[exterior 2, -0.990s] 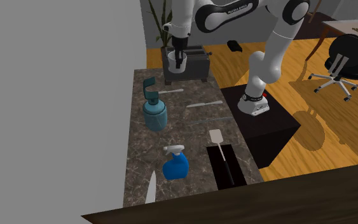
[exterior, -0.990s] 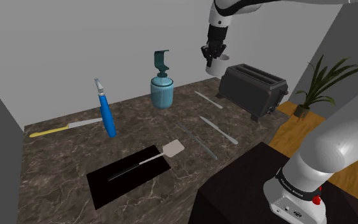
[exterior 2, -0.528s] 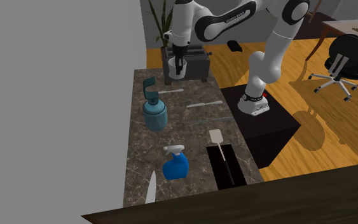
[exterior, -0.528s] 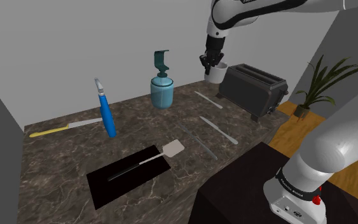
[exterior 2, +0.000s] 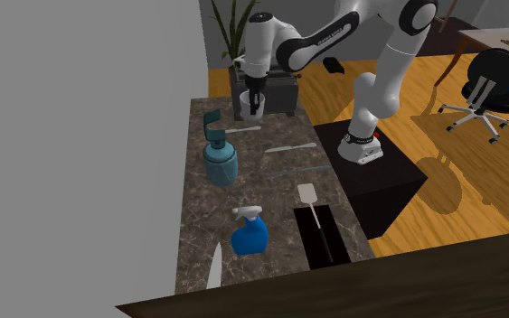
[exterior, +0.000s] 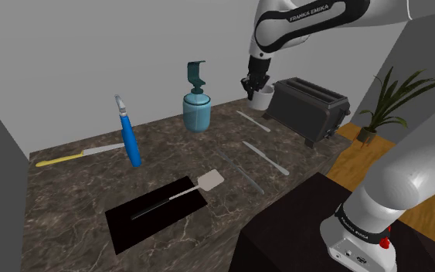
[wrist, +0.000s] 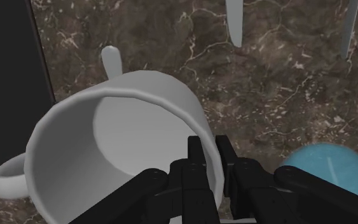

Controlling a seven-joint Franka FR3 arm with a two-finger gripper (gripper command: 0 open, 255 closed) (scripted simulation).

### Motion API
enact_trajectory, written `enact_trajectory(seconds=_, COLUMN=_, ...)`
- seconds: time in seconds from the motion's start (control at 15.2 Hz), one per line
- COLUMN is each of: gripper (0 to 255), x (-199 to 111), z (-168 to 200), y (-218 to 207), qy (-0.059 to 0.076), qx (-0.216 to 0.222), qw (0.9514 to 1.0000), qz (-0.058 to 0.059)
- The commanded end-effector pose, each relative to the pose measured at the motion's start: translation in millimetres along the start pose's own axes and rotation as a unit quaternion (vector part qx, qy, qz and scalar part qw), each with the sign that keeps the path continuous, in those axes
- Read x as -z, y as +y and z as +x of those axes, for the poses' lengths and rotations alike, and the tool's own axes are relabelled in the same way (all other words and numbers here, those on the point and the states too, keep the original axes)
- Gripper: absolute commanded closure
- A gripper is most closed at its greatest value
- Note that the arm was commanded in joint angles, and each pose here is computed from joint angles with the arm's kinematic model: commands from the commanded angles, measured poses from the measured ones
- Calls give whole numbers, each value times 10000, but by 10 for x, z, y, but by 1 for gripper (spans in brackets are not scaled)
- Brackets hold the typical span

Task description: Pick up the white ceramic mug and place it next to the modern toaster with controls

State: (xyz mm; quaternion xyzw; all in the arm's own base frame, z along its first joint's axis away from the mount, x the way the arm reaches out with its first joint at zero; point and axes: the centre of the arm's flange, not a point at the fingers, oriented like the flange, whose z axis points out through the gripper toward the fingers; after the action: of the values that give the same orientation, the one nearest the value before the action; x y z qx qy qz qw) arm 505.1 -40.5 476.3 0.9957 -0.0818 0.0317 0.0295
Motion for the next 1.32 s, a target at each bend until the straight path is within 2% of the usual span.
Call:
enact_trajectory(seconds=0.0, gripper=255, x=-99, z=-10, y=-5, qy=4, qx=0, qw=10000, qz=0)
enact_trajectory(seconds=1.25, gripper=255, x=-1099, z=-79, y=-59, qy=4, qx=0, qw=10000, qz=0)
